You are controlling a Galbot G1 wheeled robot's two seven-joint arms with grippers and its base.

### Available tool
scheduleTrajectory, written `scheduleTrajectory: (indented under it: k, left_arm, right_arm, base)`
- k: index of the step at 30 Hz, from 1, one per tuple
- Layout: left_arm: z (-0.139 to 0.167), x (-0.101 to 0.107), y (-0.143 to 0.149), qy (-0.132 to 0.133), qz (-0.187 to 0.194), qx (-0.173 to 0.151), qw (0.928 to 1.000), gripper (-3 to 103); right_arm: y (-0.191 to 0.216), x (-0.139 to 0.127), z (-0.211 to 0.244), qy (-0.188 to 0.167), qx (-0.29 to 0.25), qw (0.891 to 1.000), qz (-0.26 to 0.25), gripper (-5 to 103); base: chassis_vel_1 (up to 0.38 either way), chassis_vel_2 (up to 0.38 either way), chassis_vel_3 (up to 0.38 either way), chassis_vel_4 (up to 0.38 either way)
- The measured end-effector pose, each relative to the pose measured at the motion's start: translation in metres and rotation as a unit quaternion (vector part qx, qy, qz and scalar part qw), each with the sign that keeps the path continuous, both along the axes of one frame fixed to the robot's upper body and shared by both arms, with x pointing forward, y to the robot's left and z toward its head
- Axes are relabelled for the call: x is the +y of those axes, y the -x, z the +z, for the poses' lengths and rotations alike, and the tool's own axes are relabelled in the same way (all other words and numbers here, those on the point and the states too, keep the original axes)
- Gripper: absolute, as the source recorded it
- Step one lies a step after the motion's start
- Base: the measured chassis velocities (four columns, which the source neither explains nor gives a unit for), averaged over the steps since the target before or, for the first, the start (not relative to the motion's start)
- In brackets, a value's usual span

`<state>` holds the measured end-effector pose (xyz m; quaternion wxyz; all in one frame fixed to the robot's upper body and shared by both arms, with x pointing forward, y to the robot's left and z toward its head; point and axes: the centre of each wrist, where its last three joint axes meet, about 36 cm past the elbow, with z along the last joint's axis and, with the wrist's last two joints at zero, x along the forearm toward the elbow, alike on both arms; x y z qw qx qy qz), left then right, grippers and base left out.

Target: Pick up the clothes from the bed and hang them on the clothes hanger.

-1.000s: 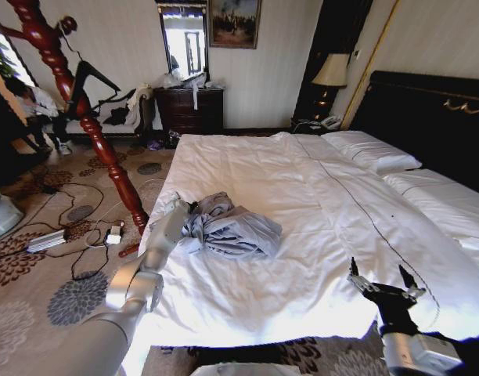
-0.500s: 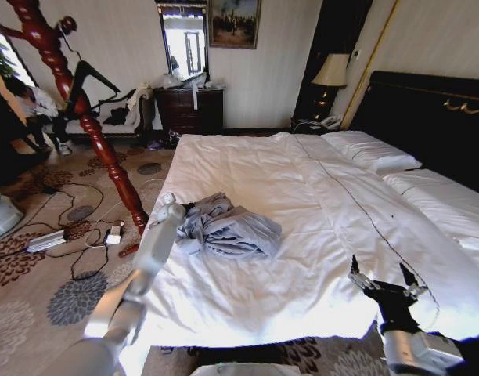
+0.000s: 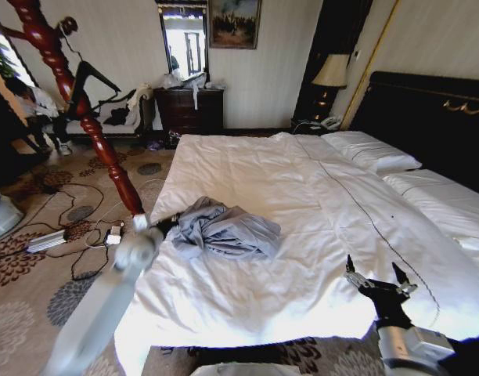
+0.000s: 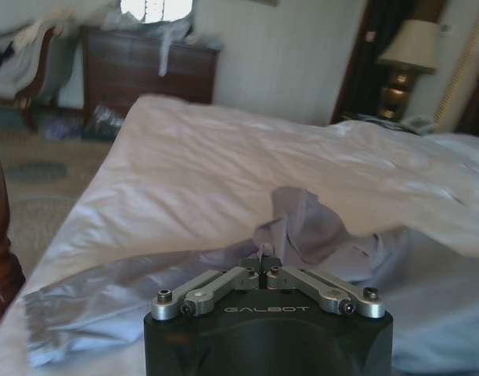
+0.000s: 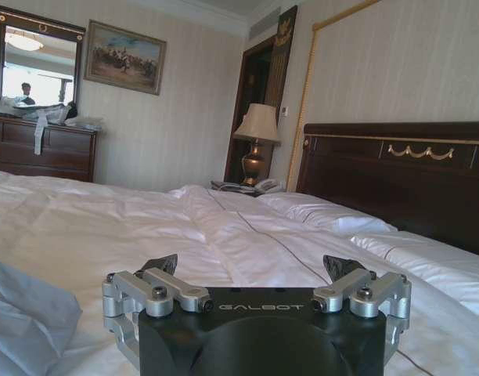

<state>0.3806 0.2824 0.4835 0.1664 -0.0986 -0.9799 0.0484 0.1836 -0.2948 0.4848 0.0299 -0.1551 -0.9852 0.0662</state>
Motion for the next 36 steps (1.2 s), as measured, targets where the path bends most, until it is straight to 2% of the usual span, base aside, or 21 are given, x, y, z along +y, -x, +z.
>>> scheduleTrajectory:
  k: [4, 5, 7, 9, 10, 14, 15, 16, 18, 21, 23, 26, 27, 28, 29, 30, 31, 32, 34, 35, 36]
  left_arm:
    - [-0.023, -0.011, 0.085, -0.035, -0.041, 0.034, 0.9980, 0]
    - [-0.023, -0.011, 0.085, -0.035, -0.041, 0.034, 0.9980, 0]
    - [-0.034, -0.012, 0.107, -0.051, -0.048, 0.045, 0.9965, 0]
    - [-0.050, -0.011, 0.137, -0.072, -0.052, 0.073, 0.9933, 0]
    - [-0.050, -0.011, 0.137, -0.072, -0.052, 0.073, 0.9933, 0]
    - [-0.057, -0.011, 0.172, -0.090, -0.057, 0.103, 0.9890, 0]
    - [-0.058, -0.009, 0.177, -0.104, -0.054, 0.102, 0.9879, 0]
    - [-0.058, -0.009, 0.177, -0.104, -0.054, 0.102, 0.9879, 0]
    - [-0.062, -0.002, 0.184, -0.128, -0.044, 0.092, 0.9866, 0]
    - [-0.061, 0.007, 0.190, -0.132, -0.022, 0.087, 0.9872, 0]
    - [-0.057, 0.012, 0.191, -0.124, -0.003, 0.078, 0.9893, 0]
    - [-0.033, 0.023, 0.175, -0.078, 0.070, 0.040, 0.9937, 0]
    - [-0.033, 0.023, 0.175, -0.078, 0.070, 0.040, 0.9937, 0]
    - [-0.014, 0.033, 0.157, -0.054, 0.116, 0.008, 0.9917, 0]
    - [-0.010, 0.036, 0.153, -0.049, 0.126, 0.000, 0.9908, 0]
    - [0.003, 0.043, 0.141, -0.032, 0.150, -0.021, 0.9880, 0]
    - [0.012, 0.048, 0.134, -0.021, 0.163, -0.033, 0.9859, 0]
    - [0.012, 0.048, 0.134, -0.021, 0.163, -0.033, 0.9859, 0]
    - [0.035, 0.064, 0.115, -0.002, 0.200, -0.066, 0.9776, 0]
    - [0.035, 0.064, 0.115, -0.002, 0.200, -0.066, 0.9776, 0]
    - [0.041, 0.071, 0.111, 0.002, 0.214, -0.073, 0.9741, 0]
  right_arm:
    - [-0.003, -0.001, -0.004, -0.005, 0.007, 1.000, 0.005, 100]
    - [-0.003, -0.001, -0.004, -0.005, 0.007, 1.000, 0.005, 100]
    - [-0.005, -0.002, -0.006, -0.007, 0.008, 1.000, 0.007, 100]
    - [-0.005, -0.001, -0.008, -0.010, 0.010, 1.000, 0.010, 100]
    - [-0.005, -0.001, -0.008, -0.010, 0.010, 1.000, 0.010, 100]
    - [-0.008, -0.001, -0.012, -0.012, 0.013, 1.000, 0.015, 100]
    - [-0.009, -0.001, -0.013, -0.013, 0.013, 1.000, 0.016, 100]
    - [-0.009, -0.001, -0.013, -0.013, 0.013, 1.000, 0.016, 100]
    - [-0.011, 0.000, -0.014, -0.015, 0.013, 1.000, 0.017, 100]
    - [-0.013, 0.000, -0.018, -0.018, 0.013, 1.000, 0.018, 100]
    - [-0.014, 0.001, -0.022, -0.021, 0.015, 0.999, 0.020, 100]
    - [-0.016, 0.004, -0.027, -0.029, 0.017, 0.999, 0.024, 100]
    - [-0.016, 0.004, -0.027, -0.029, 0.017, 0.999, 0.024, 100]
    - [-0.017, 0.006, -0.029, -0.034, 0.017, 0.999, 0.027, 100]
    - [-0.018, 0.007, -0.029, -0.035, 0.017, 0.999, 0.028, 100]
    - [-0.019, 0.008, -0.030, -0.038, 0.016, 0.999, 0.032, 100]
    - [-0.020, 0.009, -0.030, -0.040, 0.015, 0.999, 0.034, 100]
    - [-0.020, 0.009, -0.030, -0.040, 0.015, 0.999, 0.034, 100]
    - [-0.023, 0.009, -0.030, -0.050, 0.014, 0.998, 0.041, 100]
    - [-0.023, 0.009, -0.030, -0.050, 0.014, 0.998, 0.041, 100]
    - [-0.024, 0.008, -0.029, -0.059, 0.015, 0.997, 0.043, 100]
  base:
    - [0.000, 0.000, 0.000, 0.000]
    - [0.000, 0.000, 0.000, 0.000]
    - [0.000, 0.000, 0.000, 0.000]
    - [0.000, 0.000, 0.000, 0.000]
    - [0.000, 0.000, 0.000, 0.000]
    - [0.000, 0.000, 0.000, 0.000]
    - [0.000, 0.000, 0.000, 0.000]
    - [0.000, 0.000, 0.000, 0.000]
    - [0.000, 0.000, 0.000, 0.000]
    - [0.000, 0.000, 0.000, 0.000]
    - [0.000, 0.000, 0.000, 0.000]
    - [0.000, 0.000, 0.000, 0.000]
    - [0.000, 0.000, 0.000, 0.000]
    - [0.000, 0.000, 0.000, 0.000]
    - [0.000, 0.000, 0.000, 0.000]
    - [0.000, 0.000, 0.000, 0.000]
    - [0.000, 0.000, 0.000, 0.000]
    - [0.000, 0.000, 0.000, 0.000]
    - [0.000, 0.000, 0.000, 0.000]
    - [0.000, 0.000, 0.000, 0.000]
    - [0.000, 0.000, 0.000, 0.000]
